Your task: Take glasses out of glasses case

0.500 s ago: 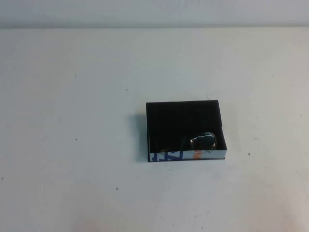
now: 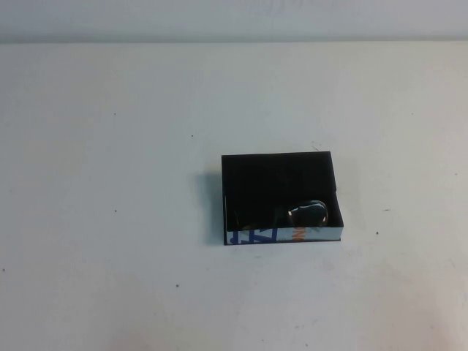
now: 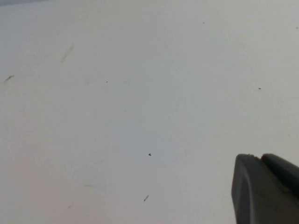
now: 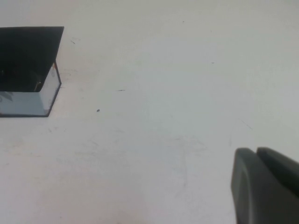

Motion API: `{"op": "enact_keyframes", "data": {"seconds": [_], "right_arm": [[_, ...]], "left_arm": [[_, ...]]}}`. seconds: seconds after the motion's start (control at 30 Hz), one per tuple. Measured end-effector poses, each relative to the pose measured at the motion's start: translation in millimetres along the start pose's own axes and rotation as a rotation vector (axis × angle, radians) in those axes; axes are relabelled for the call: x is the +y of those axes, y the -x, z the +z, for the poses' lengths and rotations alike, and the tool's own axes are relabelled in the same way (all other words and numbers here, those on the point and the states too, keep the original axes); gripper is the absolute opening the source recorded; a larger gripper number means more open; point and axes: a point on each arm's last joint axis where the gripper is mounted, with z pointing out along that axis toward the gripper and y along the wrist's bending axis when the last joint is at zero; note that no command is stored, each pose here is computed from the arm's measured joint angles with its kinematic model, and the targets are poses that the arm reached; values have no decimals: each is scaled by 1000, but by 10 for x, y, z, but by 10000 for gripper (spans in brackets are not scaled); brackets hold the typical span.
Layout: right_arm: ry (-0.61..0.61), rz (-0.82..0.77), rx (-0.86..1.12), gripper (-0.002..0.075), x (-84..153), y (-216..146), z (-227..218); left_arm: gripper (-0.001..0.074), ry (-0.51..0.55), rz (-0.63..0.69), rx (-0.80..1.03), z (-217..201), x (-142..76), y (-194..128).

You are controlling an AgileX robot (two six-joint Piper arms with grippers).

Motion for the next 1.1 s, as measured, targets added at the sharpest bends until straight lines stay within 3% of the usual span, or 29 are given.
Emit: {"op": "enact_keyframes", "data": {"seconds": [0.6,0.93,1.1], "right_arm": [[57,142,-22,-18,54,71,-25],[171,229,-372,-18,179,1096,-625],[213,256,-429,-18,216,1254,-787]], "left_arm": [[-5,0,0,0,0,0,0],[-5,0,0,0,0,0,0],[-5,0,0,0,0,0,0]]}}
